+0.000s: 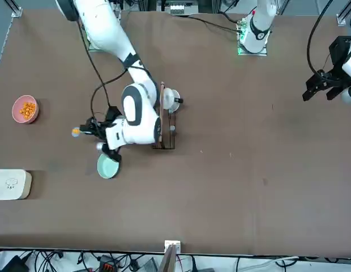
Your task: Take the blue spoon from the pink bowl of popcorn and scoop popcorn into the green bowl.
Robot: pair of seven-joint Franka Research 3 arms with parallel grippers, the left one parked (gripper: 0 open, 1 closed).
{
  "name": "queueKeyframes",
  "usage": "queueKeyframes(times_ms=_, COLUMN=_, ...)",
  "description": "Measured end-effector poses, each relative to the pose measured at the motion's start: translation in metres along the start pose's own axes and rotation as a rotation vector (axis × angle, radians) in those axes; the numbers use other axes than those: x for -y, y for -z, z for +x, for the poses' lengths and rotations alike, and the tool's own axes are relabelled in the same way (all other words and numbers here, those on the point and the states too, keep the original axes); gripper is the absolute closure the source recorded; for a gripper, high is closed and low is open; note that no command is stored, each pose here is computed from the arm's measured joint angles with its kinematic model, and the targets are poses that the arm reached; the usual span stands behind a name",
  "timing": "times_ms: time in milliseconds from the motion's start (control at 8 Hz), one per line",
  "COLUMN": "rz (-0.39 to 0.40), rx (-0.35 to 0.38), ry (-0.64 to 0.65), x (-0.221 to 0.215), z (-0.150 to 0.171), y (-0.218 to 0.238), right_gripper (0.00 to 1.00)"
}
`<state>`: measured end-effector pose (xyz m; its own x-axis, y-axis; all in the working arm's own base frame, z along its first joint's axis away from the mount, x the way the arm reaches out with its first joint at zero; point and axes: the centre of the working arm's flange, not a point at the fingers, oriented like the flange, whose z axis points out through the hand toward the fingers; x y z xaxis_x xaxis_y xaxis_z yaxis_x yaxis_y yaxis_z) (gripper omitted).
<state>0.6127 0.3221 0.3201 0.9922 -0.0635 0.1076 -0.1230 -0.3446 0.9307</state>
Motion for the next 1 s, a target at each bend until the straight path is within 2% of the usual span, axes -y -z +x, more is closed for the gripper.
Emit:
queueKeyframes(times_ms=250, rz=0.062, rx=-0.085, ry=0.014, x=0.017, z=-0.002, y=0.020, right_gripper=0.87)
queueKeyframes(times_ms=500, rz=0.103, rx=-0.133, ry=0.022, x=0.031, z=0.003, y=0.021, right_gripper=0.87)
queueKeyframes(times_ms=750, rz=0.159, rx=-0.154, ry=0.020, x=0.033, z=0.009, y=0.025, right_gripper=0.87)
queueKeyframes(times_ms=1000, rz=0.247, rx=-0.143, ry=0.003, x=0.034, z=0.011, y=0.033, right_gripper=0.87)
